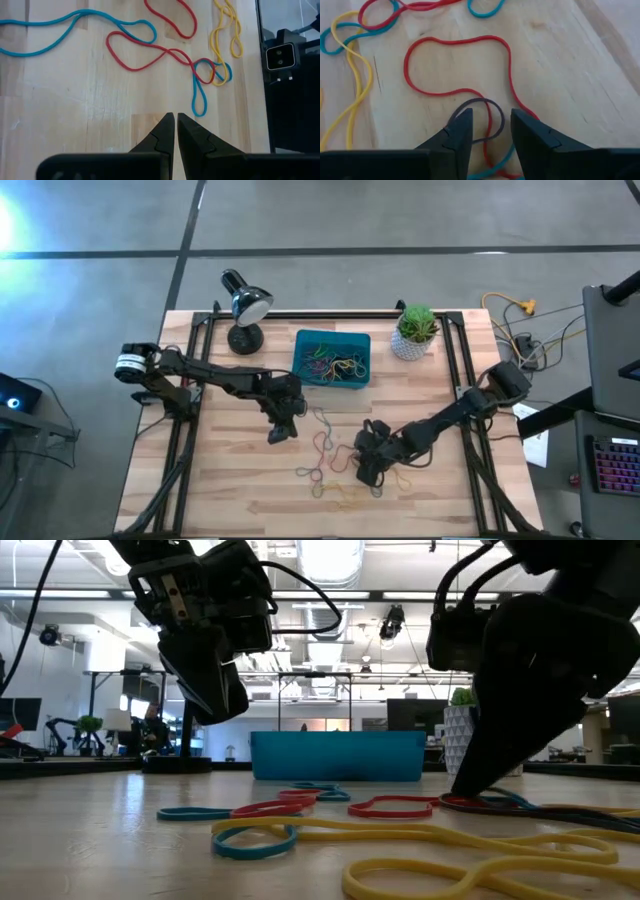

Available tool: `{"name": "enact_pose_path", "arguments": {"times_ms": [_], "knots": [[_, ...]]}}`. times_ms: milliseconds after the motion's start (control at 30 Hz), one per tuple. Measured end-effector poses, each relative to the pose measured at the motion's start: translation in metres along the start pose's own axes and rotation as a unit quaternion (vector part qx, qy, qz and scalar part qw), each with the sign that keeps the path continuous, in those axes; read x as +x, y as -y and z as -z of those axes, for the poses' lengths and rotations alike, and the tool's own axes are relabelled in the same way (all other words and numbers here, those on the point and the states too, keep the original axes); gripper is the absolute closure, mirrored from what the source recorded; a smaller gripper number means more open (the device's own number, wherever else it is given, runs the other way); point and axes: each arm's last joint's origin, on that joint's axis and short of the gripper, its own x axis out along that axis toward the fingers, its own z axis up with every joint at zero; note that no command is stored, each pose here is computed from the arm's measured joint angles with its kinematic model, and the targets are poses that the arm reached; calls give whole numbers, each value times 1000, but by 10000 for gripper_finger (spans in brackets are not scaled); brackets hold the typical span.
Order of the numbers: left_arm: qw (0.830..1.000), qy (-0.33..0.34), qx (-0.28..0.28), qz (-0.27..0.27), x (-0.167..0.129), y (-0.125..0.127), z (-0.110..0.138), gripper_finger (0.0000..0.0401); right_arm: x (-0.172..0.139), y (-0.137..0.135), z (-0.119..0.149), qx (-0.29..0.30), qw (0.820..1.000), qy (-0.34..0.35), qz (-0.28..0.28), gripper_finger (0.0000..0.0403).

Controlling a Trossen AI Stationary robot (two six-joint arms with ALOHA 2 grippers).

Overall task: Pick and place rubber bands into bin
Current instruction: Put the purple rubber band into the blue bin

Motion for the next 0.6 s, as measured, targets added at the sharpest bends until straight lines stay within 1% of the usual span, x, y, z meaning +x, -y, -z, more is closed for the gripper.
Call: {"name": "enact_pose_path", "arguments": {"times_ms": [200,300,567,600], "knots": [[1000,0,0,0,0,0,0,396,3,0,1,11,1000,-3,2,298],[1000,0,0,0,0,0,0,396,3,0,2,11,1000,-4,3,313],[1000,3,2,1,0,0,0,396,3,0,2,10,1000,-5,3,386],[1000,3,2,1,0,0,0,396,3,0,2,11,1000,-6,3,390]]}}
